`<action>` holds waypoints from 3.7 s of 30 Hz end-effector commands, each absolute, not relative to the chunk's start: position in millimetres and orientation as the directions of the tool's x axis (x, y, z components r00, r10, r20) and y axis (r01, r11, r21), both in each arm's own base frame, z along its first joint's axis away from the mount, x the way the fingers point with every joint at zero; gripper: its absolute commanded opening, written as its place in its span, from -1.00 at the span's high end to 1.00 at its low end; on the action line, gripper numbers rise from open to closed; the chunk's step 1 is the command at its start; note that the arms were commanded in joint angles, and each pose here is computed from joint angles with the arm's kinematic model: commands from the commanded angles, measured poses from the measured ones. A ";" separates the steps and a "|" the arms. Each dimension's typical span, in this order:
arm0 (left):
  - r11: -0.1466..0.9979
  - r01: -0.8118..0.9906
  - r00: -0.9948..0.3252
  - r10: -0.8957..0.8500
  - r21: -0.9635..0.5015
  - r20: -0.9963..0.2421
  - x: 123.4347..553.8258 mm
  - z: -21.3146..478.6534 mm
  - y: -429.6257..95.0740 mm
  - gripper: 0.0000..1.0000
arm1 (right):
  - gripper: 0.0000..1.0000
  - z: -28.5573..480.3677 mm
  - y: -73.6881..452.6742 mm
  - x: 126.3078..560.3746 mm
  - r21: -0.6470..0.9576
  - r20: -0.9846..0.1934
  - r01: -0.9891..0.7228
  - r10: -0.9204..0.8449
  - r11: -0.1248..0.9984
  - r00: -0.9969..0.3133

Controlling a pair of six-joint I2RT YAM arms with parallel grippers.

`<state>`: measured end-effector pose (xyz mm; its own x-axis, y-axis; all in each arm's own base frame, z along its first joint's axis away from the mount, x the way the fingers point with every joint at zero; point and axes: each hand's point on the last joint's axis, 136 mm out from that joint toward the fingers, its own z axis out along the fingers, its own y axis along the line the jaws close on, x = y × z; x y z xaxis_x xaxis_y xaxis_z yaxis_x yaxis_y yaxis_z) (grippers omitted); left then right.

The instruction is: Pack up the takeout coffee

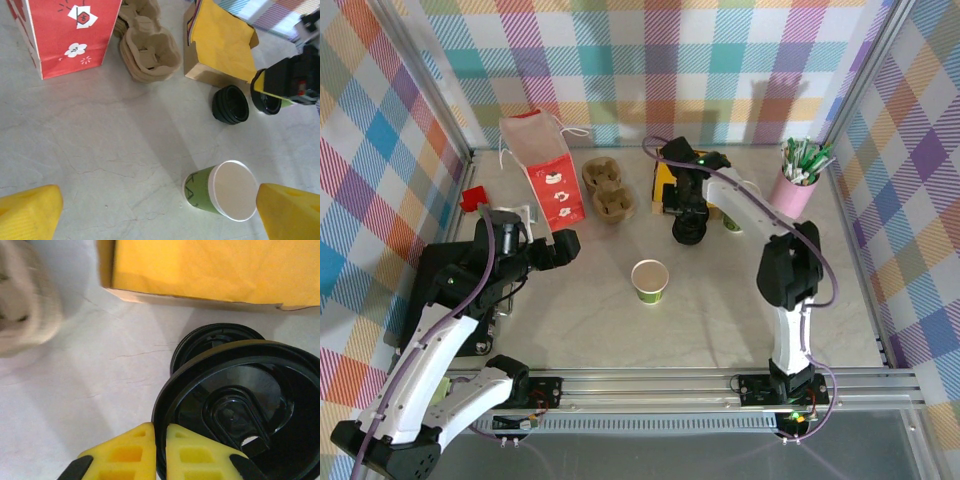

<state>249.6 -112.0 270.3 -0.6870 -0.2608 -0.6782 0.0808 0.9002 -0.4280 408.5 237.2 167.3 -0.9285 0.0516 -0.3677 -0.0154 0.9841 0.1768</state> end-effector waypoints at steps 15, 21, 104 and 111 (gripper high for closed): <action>0.766 0.397 -0.633 -0.171 -0.506 -0.755 266.1 284.9 -240.3 -0.88 | 0.75 282.1 297.5 332.7 0.762 -0.291 -0.059 0.261 0.645 -0.920; 0.751 0.482 -0.598 -0.095 -0.452 -0.796 277.4 277.4 -279.0 -0.67 | 0.75 289.9 312.3 313.9 0.794 -0.270 -0.071 0.245 0.603 -0.931; 0.353 -0.026 -0.918 -0.380 -0.935 -0.118 223.2 318.6 -240.8 0.88 | 0.21 316.6 311.1 206.3 -0.767 -0.642 -0.543 -0.425 0.343 0.638; 0.351 -0.035 -0.917 -0.383 -0.936 -0.109 220.7 315.5 -239.4 0.88 | 0.30 318.0 317.4 211.3 -0.779 -0.627 -0.524 -0.445 0.345 0.639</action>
